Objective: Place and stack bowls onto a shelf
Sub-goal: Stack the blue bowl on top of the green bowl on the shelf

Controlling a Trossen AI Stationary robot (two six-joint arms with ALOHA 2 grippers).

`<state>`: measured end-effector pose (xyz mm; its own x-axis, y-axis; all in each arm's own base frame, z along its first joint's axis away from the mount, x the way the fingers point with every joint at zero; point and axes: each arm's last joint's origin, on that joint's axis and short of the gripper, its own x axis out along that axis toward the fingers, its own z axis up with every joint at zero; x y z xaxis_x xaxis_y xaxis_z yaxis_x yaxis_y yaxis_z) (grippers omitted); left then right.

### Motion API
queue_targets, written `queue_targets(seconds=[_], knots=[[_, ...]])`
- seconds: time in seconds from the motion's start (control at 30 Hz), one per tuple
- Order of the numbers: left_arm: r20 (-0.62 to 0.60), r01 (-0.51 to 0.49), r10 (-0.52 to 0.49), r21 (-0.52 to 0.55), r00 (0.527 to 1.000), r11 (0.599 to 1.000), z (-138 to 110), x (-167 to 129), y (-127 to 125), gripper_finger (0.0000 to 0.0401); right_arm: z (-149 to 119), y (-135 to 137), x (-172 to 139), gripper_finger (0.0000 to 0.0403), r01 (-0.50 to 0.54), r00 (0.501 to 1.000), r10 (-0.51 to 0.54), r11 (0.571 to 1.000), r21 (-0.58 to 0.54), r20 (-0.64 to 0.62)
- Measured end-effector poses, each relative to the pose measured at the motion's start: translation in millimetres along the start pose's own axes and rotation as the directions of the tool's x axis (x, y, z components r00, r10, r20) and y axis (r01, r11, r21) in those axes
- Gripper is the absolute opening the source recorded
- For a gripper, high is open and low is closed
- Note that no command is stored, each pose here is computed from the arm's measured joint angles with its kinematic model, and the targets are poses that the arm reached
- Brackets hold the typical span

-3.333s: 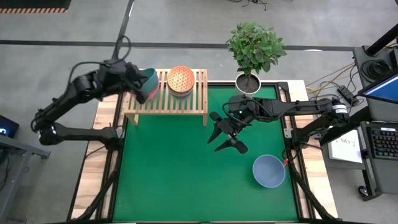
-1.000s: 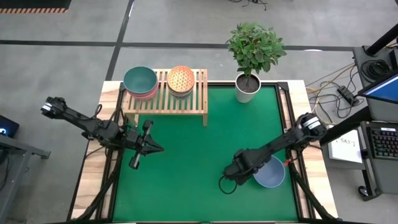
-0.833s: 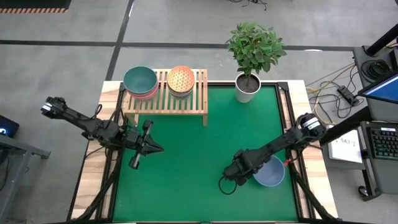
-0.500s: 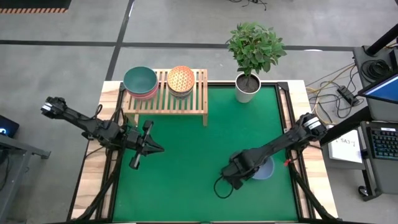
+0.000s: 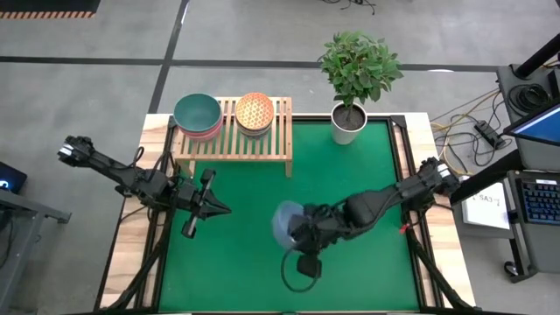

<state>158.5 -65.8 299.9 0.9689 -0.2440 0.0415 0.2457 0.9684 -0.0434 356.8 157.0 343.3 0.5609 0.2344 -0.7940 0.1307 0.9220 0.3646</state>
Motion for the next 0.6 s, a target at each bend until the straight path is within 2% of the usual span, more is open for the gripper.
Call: queue_targets(seconds=[0.13, 0.23, 0.33, 0.43, 0.6], knots=[[0.000, 0.003, -0.003, 0.001, 1.000, 1.000, -0.1, -0.1, -0.4, 0.0000, 33.2, -3.7, -43.5, 0.0011, 0.088, 0.982, -0.063, 0.986, -0.138, 0.176], [0.000, 0.006, -0.006, 0.001, 1.000, 1.000, 0.1, -0.4, -0.7, 0.0000, 53.6, -10.5, -73.7, 0.0011, 0.218, 0.939, -0.131, 0.942, -0.256, 0.318], [0.000, 0.006, -0.006, 0.001, 1.000, 1.000, 0.1, -0.5, -0.7, 0.0000, 70.7, -21.6, -97.9, 0.0011, 0.389, 0.870, -0.221, 0.856, -0.340, 0.441], [0.002, 0.006, -0.006, 0.001, 1.000, 1.000, 0.4, -0.8, -0.7, 0.0000, 87.5, -43.2, -112.3, 0.0011, 0.527, 0.809, -0.306, 0.756, -0.388, 0.502], [0.006, 0.015, -0.015, 0.009, 1.000, 1.000, 1.1, -2.0, -1.8, 0.0000, 112.9, -84.5, -112.0, 0.0011, 0.637, 0.757, -0.401, 0.632, -0.442, 0.517]])
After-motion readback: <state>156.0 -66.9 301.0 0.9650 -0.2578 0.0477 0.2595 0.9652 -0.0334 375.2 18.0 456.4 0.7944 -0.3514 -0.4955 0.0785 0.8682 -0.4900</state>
